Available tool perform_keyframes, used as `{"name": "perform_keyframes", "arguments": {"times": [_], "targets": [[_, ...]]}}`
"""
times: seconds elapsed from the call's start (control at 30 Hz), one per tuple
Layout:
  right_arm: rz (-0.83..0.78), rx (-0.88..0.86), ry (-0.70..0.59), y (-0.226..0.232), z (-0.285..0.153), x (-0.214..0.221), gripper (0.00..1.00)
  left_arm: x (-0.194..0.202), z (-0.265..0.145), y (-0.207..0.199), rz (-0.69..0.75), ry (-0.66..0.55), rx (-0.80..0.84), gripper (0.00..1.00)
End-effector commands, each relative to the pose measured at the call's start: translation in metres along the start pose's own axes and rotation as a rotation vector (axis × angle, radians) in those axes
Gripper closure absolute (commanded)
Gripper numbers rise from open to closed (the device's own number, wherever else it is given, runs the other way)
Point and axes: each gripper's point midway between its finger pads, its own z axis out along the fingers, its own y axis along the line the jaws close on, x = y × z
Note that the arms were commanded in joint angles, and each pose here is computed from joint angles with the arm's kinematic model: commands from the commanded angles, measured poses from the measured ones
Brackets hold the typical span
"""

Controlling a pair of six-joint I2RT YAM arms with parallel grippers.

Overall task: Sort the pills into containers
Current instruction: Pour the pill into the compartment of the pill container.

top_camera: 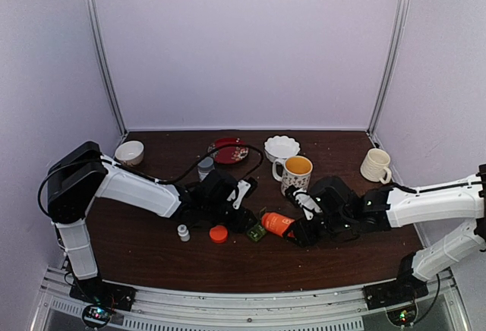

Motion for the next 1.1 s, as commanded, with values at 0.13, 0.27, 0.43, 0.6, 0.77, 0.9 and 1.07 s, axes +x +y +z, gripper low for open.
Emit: {"name": "perform_keyframes", "arguments": {"times": [0.13,0.27,0.43,0.6,0.77,0.9,1.07], "targets": [[-0.016,-0.015,-0.009,0.005,-0.003,-0.012,1.0,-0.013,0.0,-0.008,0.021,-0.041,0.027,0.54],[-0.009,0.002,-0.008,0.003,-0.002,-0.012,1.0,-0.014,0.0,-0.009,0.021,-0.04,0.029,0.54],[-0.004,0.005,-0.041,0.003,-0.006,-0.021,1.0,-0.013,0.0,-0.009,0.023,-0.039,0.029,0.54],[-0.011,-0.005,-0.028,0.006,-0.006,-0.02,1.0,-0.012,0.0,-0.009,0.022,-0.037,0.028,0.54],[-0.017,0.02,-0.011,0.003,-0.006,-0.02,1.0,-0.013,0.001,-0.009,0.022,-0.038,0.029,0.54],[0.003,-0.002,-0.077,0.003,-0.014,-0.025,1.0,-0.012,0.001,-0.009,0.024,-0.035,0.029,0.54],[-0.003,-0.02,-0.076,0.006,-0.017,-0.023,1.0,-0.012,0.001,-0.009,0.024,-0.037,0.029,0.54]]}}
